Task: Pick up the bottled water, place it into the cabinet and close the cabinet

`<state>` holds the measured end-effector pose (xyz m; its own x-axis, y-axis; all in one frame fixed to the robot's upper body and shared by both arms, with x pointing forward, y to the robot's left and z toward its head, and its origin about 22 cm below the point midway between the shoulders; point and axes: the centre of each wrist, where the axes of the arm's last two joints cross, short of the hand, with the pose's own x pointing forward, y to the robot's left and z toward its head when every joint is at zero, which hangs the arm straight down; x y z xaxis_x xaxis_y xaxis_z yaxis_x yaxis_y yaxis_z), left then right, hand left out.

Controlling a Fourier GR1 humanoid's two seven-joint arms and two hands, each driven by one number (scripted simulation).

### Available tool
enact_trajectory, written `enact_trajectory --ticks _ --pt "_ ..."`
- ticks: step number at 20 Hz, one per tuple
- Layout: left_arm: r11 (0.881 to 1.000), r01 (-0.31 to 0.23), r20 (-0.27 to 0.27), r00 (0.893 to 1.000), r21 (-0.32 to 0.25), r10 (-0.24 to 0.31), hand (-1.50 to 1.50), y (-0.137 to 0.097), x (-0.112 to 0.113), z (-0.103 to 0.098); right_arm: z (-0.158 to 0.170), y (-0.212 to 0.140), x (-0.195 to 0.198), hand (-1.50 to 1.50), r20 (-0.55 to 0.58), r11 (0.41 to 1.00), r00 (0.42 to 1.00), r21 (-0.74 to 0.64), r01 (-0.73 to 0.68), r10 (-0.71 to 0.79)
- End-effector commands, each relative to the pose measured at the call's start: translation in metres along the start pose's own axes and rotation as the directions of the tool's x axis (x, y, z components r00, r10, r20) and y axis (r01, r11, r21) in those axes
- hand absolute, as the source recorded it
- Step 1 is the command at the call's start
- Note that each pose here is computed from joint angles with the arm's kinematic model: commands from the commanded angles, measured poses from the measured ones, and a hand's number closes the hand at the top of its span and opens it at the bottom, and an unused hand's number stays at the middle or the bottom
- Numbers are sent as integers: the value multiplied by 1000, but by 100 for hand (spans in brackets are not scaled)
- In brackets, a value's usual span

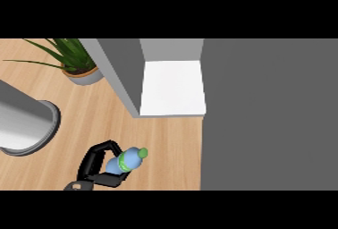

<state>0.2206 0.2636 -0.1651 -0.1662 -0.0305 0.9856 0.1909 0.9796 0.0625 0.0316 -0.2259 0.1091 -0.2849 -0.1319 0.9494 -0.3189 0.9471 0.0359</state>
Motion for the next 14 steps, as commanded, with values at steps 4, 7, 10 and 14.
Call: enact_trajectory --ticks 4,7,10,14 --pt "992 12 6 1000 122 -13 150 -39 -13 15 -4 6 33 -150 44 1000 999 2 -21 21" --pt "992 -19 49 999 128 13 150 -48 0 -11 -3 -2 35 -150 50 999 998 9 -44 44" --pt "995 -84 59 995 52 81 150 -61 14 -32 -2 -6 20 -150 34 999 999 14 -32 32" --pt "993 -92 73 993 69 87 150 -76 33 -52 10 -7 29 -150 23 1000 1000 9 -19 19"
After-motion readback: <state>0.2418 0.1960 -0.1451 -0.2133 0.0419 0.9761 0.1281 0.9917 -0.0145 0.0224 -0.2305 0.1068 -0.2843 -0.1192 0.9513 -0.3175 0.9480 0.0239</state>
